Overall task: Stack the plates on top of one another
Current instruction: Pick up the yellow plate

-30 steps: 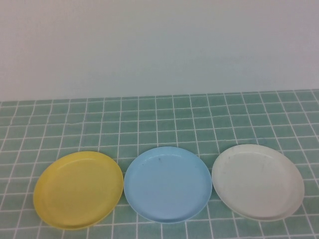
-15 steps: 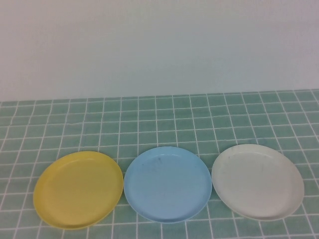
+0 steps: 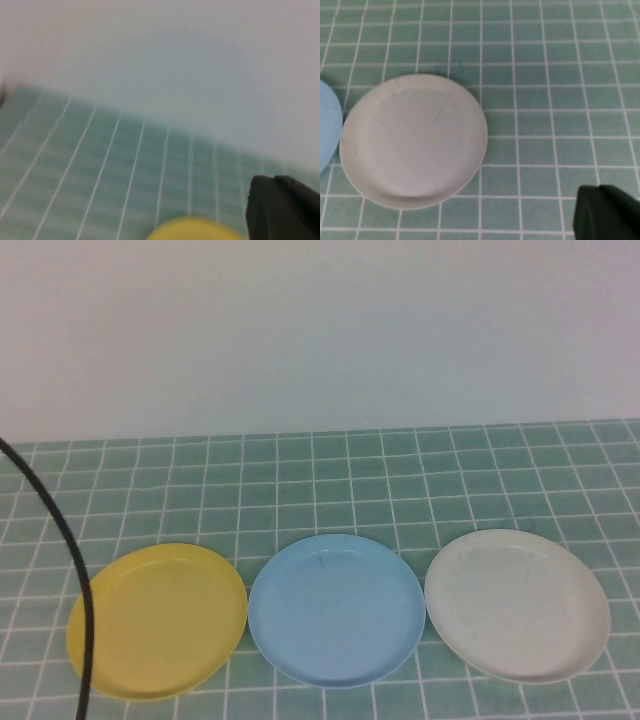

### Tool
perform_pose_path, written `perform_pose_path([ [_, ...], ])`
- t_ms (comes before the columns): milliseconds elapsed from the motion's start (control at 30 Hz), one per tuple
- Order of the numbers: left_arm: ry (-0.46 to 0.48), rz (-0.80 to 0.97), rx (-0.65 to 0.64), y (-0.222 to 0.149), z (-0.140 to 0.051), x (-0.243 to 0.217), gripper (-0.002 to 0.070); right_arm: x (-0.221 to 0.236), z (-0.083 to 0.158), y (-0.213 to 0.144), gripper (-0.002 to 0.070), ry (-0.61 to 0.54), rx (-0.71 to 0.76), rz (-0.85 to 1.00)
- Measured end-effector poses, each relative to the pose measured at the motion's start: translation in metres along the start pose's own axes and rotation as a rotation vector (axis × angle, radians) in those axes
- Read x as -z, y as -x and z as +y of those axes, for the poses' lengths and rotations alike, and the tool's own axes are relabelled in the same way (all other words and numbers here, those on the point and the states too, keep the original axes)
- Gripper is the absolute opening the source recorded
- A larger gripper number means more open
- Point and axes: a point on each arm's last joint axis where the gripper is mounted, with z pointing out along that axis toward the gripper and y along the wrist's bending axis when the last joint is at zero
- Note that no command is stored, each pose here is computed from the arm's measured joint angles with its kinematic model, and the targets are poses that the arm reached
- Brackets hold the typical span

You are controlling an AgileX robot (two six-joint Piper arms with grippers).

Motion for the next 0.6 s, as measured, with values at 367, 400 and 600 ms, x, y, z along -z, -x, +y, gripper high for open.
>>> perform_pose_path([
  [367,0.048,0.578,-0.159,-0.027,-0.003,-0.065,-0.0001,-0.036,-0.001,0.003,-0.0001,0.063,-0.021,0.243],
  [400,0.036,0.612,-0.167,-0.029,-0.004,-0.071,-0.0001,-0.036,-0.001,0.003,-0.0001,0.064,-0.020,0.242],
  [600,0.033,0.833,-0.182,-0.040,-0.006,-0.103,0.0089,-0.036,0.000,0.003,-0.0001,0.077,-0.008,0.241],
])
